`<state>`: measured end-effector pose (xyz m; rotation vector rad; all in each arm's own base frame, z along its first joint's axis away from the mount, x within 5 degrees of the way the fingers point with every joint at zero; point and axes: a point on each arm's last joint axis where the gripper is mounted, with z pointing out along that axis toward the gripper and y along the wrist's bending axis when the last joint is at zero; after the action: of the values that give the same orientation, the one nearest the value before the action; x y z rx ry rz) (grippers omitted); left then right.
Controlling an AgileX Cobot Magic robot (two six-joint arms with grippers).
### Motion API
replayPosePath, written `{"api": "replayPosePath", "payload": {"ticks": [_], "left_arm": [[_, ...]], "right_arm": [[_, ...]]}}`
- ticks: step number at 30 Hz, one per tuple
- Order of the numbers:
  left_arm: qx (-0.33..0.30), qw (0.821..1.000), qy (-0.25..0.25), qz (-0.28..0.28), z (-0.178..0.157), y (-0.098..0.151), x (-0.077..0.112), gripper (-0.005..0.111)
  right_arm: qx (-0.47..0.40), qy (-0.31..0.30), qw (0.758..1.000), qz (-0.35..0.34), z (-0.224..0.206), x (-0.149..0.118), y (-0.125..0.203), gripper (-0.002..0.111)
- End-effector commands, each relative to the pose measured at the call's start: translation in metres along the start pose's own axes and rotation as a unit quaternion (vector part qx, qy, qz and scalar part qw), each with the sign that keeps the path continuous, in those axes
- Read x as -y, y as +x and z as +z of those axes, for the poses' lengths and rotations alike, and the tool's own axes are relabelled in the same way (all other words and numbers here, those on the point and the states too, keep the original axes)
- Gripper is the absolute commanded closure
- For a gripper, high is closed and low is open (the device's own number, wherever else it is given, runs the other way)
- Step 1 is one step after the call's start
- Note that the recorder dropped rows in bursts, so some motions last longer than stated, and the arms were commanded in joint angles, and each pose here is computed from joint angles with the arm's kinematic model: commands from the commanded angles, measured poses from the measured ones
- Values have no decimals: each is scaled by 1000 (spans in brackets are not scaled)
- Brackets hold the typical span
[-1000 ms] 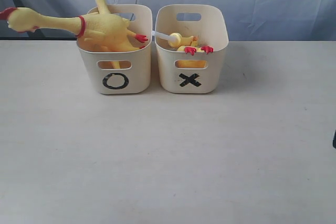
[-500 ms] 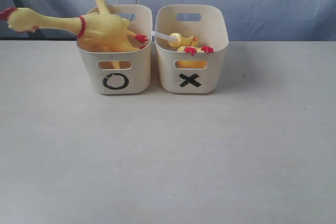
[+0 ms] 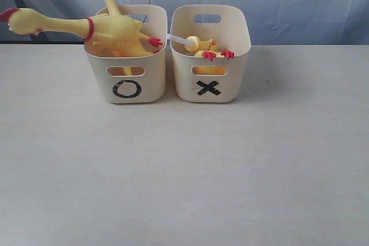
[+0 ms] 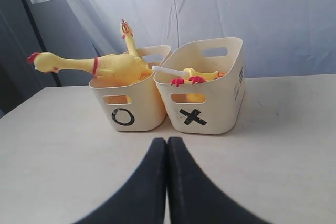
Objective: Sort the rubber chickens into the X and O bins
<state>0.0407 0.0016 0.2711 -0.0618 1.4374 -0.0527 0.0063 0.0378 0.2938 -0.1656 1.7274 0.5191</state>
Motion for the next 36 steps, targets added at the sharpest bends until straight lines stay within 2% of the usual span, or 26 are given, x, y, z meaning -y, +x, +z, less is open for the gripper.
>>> {"api": "replayPosePath", "payload": {"ticks": [1, 9, 12, 14, 17, 18, 20, 25, 32, 36], "left_arm": [[-3, 1000, -2, 2, 0, 2, 0, 97], [-1, 1000, -2, 2, 0, 2, 0, 97], [5, 1000, -1, 2, 0, 1, 0, 97], [15, 1000, 1, 0, 0, -1, 0, 97], [37, 999, 6, 1, -1, -5, 1, 97], [46, 999, 7, 1, -1, -7, 1, 97], [56, 998, 10, 1, -1, -9, 2, 97], [66, 998, 13, 2, 0, -4, 2, 97], [82, 996, 23, 13, 4, 15, 2, 97], [69, 997, 24, 21, 5, 24, 2, 97]], "right_arm": [[3, 0, 1000, -1, -1, 0, 0, 109], [9, 6, 1000, -4, 0, 1, -1, 109], [52, 21, 998, -7, -1, 3, -8, 109], [99, 59, 993, -36, -3, 10, -17, 109], [161, 143, 966, -139, -9, 21, -31, 109], [179, 178, 948, -195, -12, 24, -36, 109], [218, 209, 919, -254, -16, 25, -44, 109], [290, 214, 892, -272, -12, 28, -43, 109], [219, 217, 915, -261, 18, 52, 4, 109], [169, 217, 928, -252, 31, 64, 34, 109]]}}
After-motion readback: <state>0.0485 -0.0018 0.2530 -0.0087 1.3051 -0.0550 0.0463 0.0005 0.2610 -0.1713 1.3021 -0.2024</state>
